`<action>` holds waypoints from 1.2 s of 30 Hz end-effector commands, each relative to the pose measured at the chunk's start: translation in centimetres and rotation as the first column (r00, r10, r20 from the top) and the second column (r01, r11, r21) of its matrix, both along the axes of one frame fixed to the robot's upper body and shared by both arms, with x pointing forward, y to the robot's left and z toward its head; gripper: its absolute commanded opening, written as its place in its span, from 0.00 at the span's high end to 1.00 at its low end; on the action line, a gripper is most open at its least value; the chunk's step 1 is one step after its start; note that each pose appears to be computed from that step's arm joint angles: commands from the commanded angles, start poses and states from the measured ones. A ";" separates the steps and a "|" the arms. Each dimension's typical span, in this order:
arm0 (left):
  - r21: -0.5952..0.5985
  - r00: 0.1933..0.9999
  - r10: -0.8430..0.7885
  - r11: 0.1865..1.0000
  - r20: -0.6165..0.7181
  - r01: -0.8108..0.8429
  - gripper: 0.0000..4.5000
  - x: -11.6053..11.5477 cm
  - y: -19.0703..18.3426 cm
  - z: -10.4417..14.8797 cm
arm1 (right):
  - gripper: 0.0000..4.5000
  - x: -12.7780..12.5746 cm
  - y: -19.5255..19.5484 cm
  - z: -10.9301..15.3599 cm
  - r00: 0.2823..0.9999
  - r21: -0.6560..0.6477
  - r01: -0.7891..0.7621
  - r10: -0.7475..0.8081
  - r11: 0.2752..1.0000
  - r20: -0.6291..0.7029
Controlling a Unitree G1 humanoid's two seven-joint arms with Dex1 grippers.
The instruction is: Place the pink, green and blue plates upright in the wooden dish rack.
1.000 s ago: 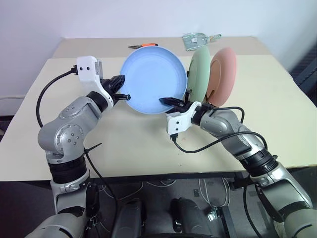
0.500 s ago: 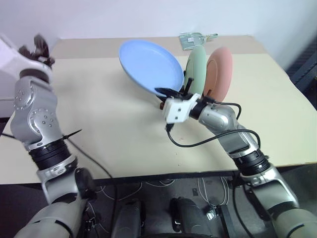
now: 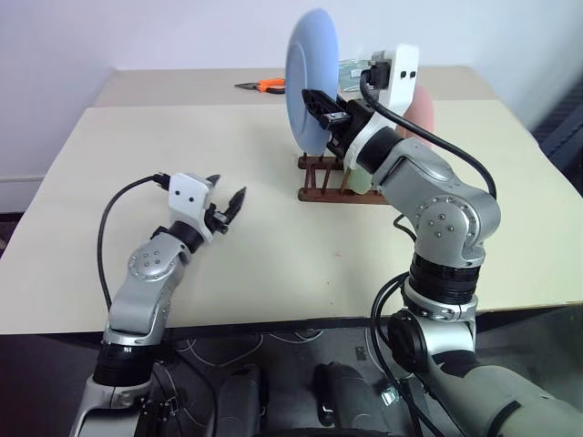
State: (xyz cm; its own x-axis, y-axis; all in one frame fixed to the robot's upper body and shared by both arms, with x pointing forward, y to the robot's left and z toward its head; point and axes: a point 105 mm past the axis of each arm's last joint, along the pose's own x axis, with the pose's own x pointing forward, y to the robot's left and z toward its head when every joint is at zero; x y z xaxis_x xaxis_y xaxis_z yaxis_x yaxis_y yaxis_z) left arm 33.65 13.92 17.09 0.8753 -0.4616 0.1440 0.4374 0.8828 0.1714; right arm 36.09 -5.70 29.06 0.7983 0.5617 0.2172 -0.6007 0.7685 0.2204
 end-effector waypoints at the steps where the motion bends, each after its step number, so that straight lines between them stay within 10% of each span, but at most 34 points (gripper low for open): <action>1: 0.001 0.998 -0.039 0.999 0.047 0.039 0.36 -0.8 -0.2 1.1 | 1.00 -0.1 -0.2 1.5 0.999 0.018 0.031 -0.031 0.999 0.024; 22: 0.003 0.994 -0.101 0.995 0.039 0.101 0.36 -1.6 -1.3 1.1 | 1.00 3.6 -1.3 0.7 0.980 0.038 0.146 -0.140 0.989 -0.140; 30: -0.001 0.993 -0.115 0.993 0.034 0.115 0.35 -1.9 -1.6 1.0 | 0.21 4.0 -1.4 1.3 0.982 -0.034 0.179 -0.180 0.983 -0.048; 36: -0.006 0.992 -0.122 0.992 0.027 0.122 0.35 -2.0 -1.8 1.0 | 0.21 3.2 -1.8 2.5 0.968 -0.193 0.207 -0.173 0.959 0.179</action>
